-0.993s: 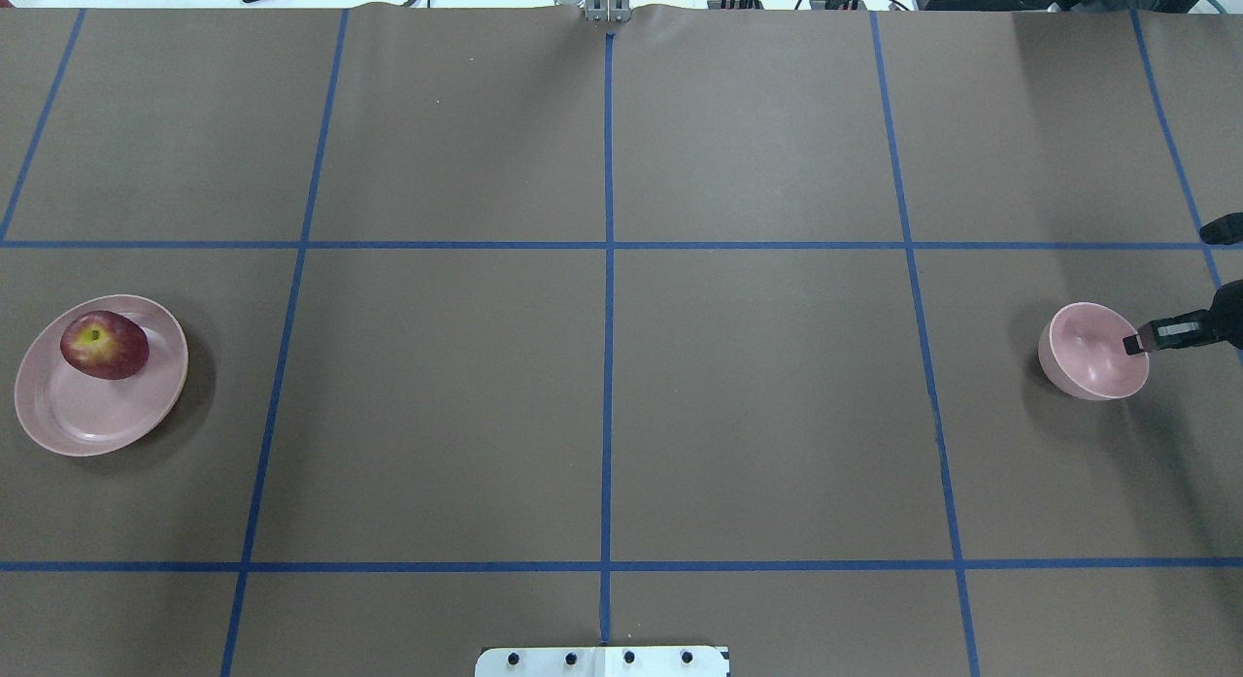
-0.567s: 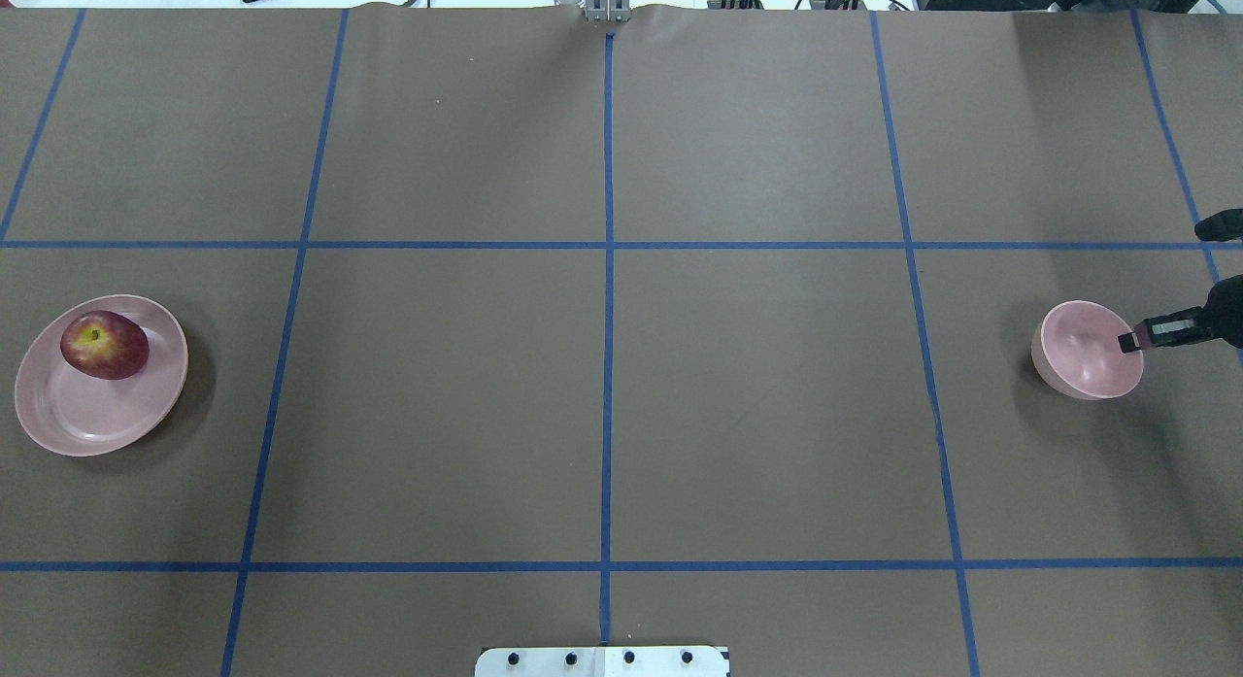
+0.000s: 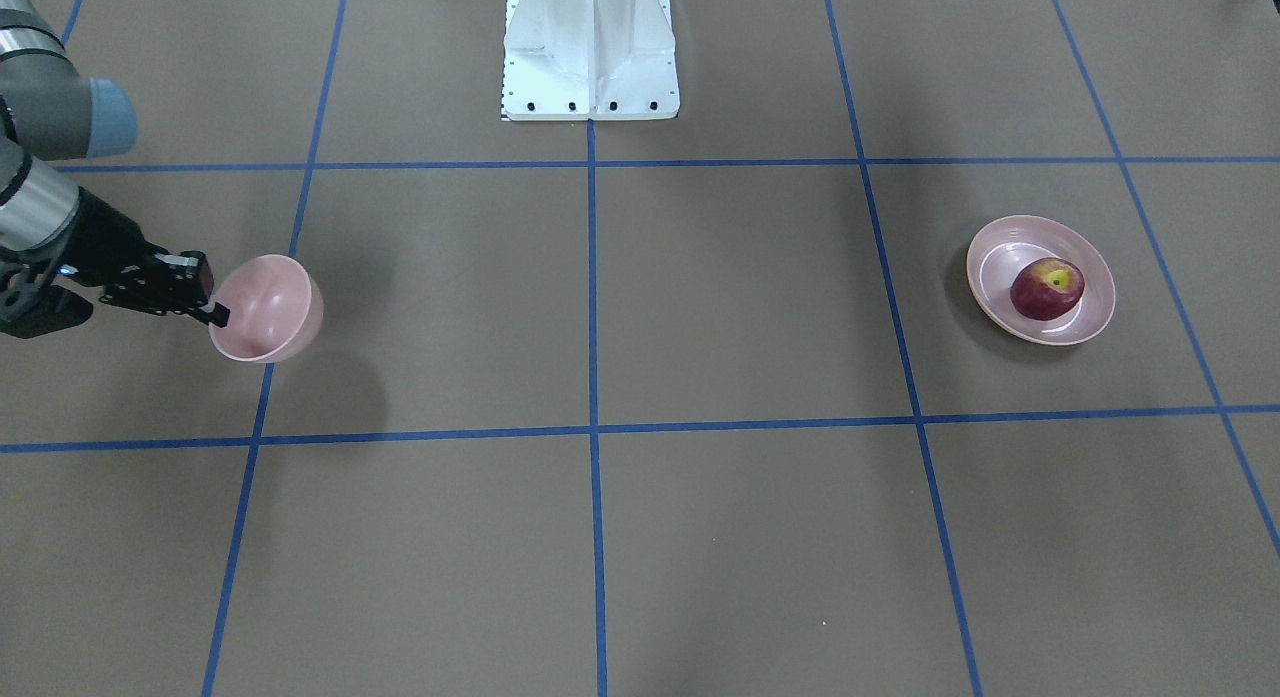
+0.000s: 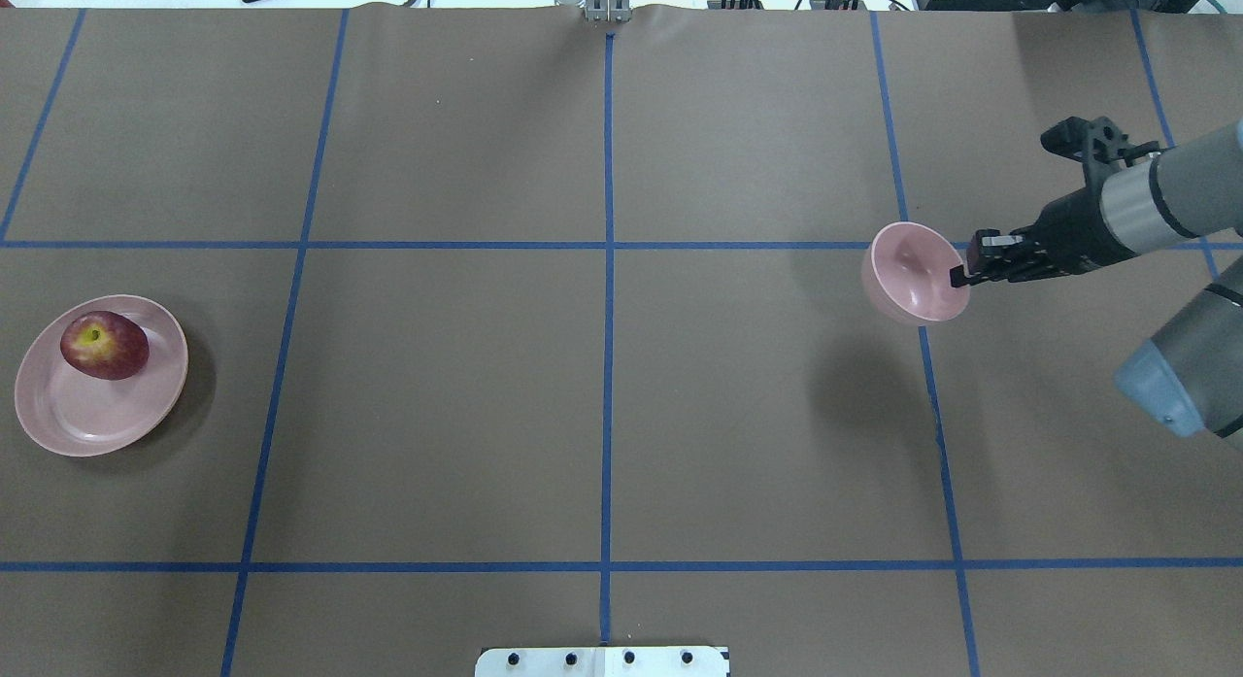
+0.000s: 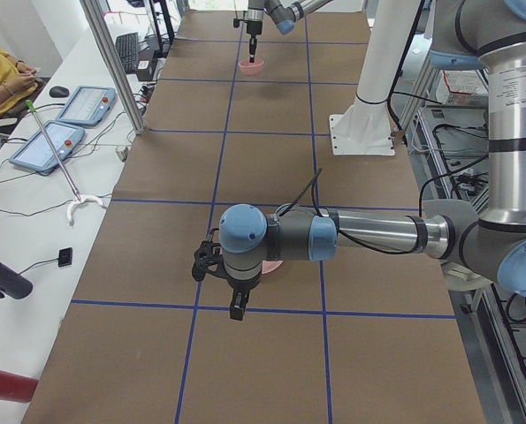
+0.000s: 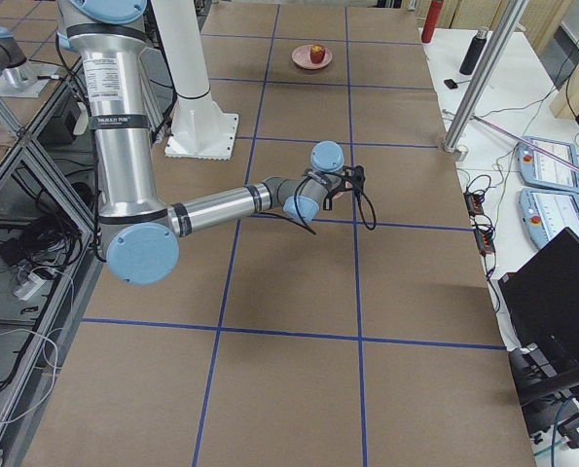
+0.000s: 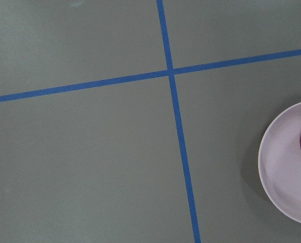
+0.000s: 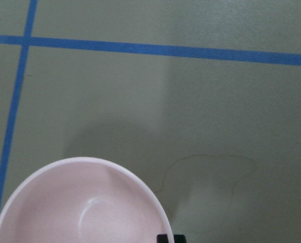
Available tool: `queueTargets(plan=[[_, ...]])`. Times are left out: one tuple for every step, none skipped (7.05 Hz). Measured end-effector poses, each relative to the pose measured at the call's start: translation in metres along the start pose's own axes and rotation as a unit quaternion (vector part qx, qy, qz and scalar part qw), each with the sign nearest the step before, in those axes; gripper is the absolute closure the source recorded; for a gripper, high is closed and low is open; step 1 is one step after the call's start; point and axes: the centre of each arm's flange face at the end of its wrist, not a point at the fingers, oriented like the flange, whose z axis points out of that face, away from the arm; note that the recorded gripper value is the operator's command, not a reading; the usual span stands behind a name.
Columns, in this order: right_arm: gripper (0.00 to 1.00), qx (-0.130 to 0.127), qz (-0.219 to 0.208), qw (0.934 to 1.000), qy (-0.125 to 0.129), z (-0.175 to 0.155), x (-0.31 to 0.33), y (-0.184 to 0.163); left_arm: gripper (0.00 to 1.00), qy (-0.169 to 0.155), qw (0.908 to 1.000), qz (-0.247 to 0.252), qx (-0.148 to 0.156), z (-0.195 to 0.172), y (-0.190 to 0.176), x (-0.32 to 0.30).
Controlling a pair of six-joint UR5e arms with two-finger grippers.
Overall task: Move apple from plate to bowl
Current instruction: 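Slide the pink bowl with the right gripper toward the table center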
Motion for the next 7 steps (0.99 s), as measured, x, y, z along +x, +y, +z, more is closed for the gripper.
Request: queueTargets(plan=[[1.00, 0.002, 0.018, 0.9998, -0.011, 0.017, -0.046, 0.002, 0.02, 0.000, 1.0000, 0.000, 0.000, 0.000, 0.000, 0.000], [1.00, 0.005, 0.035, 0.9993, -0.008, 0.029, -0.097, 0.006, 0.02, 0.000, 1.0000, 0.000, 0.000, 0.000, 0.001, 0.000], [1.00, 0.010, 0.045, 0.9989, 0.011, 0.038, -0.150, 0.015, 0.02, 0.000, 1.0000, 0.000, -0.001, 0.001, 0.001, 0.000], [1.00, 0.016, 0.051, 0.9979, 0.036, 0.052, -0.202, 0.032, 0.02, 0.000, 1.0000, 0.000, -0.001, 0.001, 0.001, 0.000], [1.00, 0.025, 0.054, 0.9967, 0.056, 0.072, -0.246, 0.052, 0.02, 0.000, 1.0000, 0.000, -0.001, 0.001, 0.001, 0.000], [1.00, 0.035, 0.052, 0.9952, 0.075, 0.097, -0.278, 0.072, 0.02, 0.000, 1.0000, -0.001, -0.001, 0.001, 0.002, 0.000], [1.00, 0.043, 0.049, 0.9936, 0.092, 0.123, -0.299, 0.086, 0.02, 0.000, 1.0000, -0.001, -0.002, 0.001, 0.002, 0.000]])
